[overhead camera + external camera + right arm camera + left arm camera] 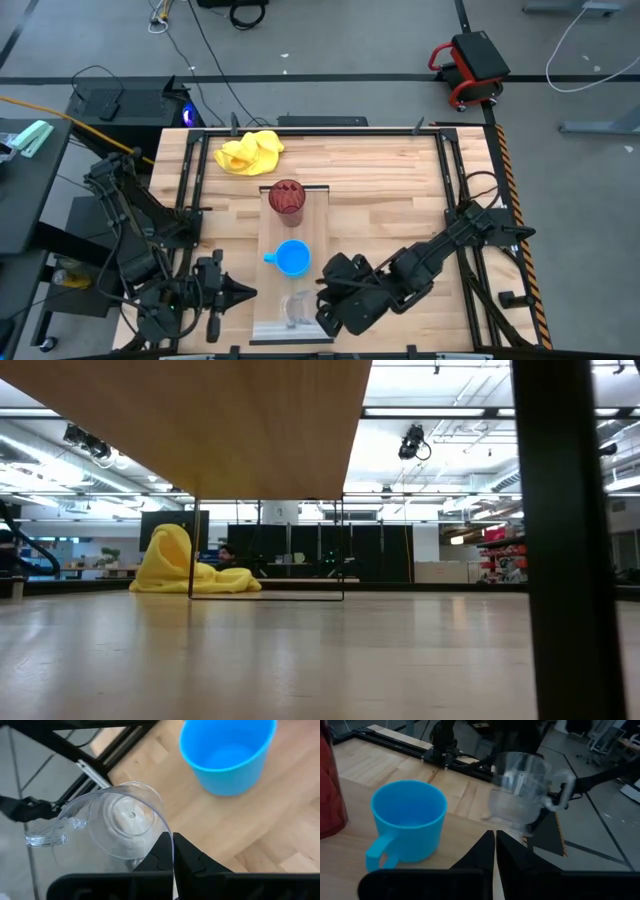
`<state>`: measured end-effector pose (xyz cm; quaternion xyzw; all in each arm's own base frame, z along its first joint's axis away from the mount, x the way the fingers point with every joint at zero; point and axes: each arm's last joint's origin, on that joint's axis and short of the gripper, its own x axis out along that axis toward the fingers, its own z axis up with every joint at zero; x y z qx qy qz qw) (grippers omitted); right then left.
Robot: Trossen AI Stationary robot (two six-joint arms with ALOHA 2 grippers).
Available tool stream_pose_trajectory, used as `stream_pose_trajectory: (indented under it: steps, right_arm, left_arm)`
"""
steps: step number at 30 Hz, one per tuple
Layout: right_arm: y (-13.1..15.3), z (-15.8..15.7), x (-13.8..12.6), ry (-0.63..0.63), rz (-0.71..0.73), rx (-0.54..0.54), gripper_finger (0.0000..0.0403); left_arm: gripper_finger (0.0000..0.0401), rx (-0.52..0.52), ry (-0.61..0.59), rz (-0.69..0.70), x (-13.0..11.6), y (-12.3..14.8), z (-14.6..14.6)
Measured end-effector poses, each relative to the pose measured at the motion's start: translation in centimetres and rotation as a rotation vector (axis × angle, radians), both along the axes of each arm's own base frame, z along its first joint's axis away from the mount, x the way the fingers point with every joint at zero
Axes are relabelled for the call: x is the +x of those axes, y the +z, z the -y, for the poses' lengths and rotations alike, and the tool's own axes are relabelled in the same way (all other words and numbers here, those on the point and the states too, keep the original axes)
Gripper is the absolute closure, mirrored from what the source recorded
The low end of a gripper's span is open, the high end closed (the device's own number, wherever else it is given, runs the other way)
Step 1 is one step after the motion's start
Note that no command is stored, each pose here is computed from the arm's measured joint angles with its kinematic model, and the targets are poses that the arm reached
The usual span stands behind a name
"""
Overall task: Stack small to large cups/mugs on shelf
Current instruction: Put the transparent mug on the shelf
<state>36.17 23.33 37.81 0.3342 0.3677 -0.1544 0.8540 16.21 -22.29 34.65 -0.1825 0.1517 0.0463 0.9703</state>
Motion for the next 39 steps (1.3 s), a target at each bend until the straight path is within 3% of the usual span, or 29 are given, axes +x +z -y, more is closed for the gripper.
stream_pose_trajectory:
  steps: [24, 39]
  right_arm:
    - [-3.7, 0.4, 1.5, 0.026, -0.209, -0.024, 0.0403]
    - [-4.4, 0.9, 2.0, 0.031, -0.238, -0.037, 0.0403]
  left_arm:
    - [0.0376, -0.008, -0.044, -0.009, 0.1, 0.1, 0.2]
    - [0.0379, -0.008, -0.044, -0.010, 0.0, 0.1, 0.2]
